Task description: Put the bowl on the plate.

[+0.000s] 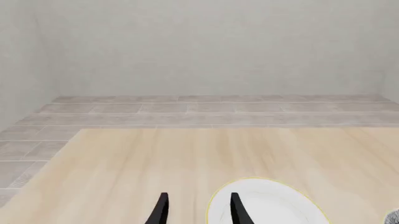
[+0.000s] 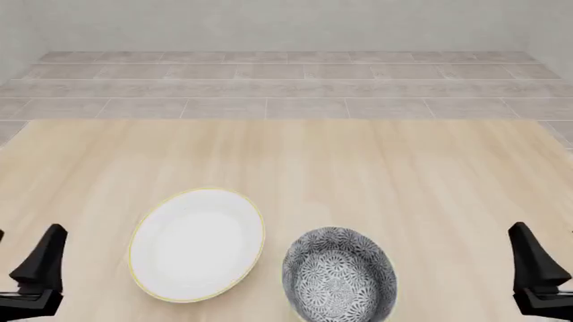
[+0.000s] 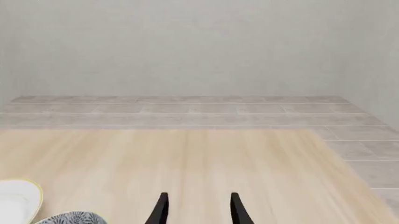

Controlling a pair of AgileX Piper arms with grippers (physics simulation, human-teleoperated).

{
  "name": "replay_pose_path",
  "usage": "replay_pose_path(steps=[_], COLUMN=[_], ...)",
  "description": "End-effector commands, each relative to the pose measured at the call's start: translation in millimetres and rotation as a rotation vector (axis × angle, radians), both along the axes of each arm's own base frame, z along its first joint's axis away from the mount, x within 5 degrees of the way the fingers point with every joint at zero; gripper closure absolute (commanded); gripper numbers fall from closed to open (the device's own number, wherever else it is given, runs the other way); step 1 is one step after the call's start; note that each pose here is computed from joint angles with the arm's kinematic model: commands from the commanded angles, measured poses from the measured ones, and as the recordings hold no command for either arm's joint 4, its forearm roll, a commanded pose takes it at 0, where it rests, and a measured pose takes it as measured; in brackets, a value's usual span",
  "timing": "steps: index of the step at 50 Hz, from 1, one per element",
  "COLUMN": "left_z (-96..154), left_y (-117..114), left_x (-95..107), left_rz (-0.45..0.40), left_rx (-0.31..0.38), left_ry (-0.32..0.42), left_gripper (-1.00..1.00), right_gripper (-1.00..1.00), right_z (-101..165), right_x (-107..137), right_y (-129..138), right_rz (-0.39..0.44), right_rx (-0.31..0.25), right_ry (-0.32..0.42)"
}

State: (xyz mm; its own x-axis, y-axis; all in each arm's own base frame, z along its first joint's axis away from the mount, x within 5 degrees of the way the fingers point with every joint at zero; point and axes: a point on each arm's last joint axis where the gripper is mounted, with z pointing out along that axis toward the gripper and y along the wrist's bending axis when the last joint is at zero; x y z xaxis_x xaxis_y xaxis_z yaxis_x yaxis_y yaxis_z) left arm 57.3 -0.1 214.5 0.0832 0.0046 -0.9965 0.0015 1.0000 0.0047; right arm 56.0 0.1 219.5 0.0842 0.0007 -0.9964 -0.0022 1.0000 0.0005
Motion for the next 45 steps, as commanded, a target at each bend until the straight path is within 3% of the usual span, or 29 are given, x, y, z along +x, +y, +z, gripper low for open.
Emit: replay_pose_path(steps=[1, 27, 45], left_z=[-0.2, 2.2, 4.8], left_y=[0.2, 0.1, -0.1], left_x=[-0.7, -1.3, -1.9], left_rz=[0.004, 0.000, -0.003], left_rx=[-0.005, -0.013, -0.013], left_ry=[-0.003, -0.015, -0.021], left_gripper=[-1.00, -1.00, -1.00], right_gripper=[-1.00, -1.00, -1.00], right_z=[21.7, 50.8, 56.0], right_x=[-4.4, -5.4, 12.2], right_y=[0.4, 3.9, 12.0], right_rz=[0.008, 0.074, 0.171], right_rx=[0.001, -0.024, -0.061], right_ry=[0.004, -0.014, 0.038])
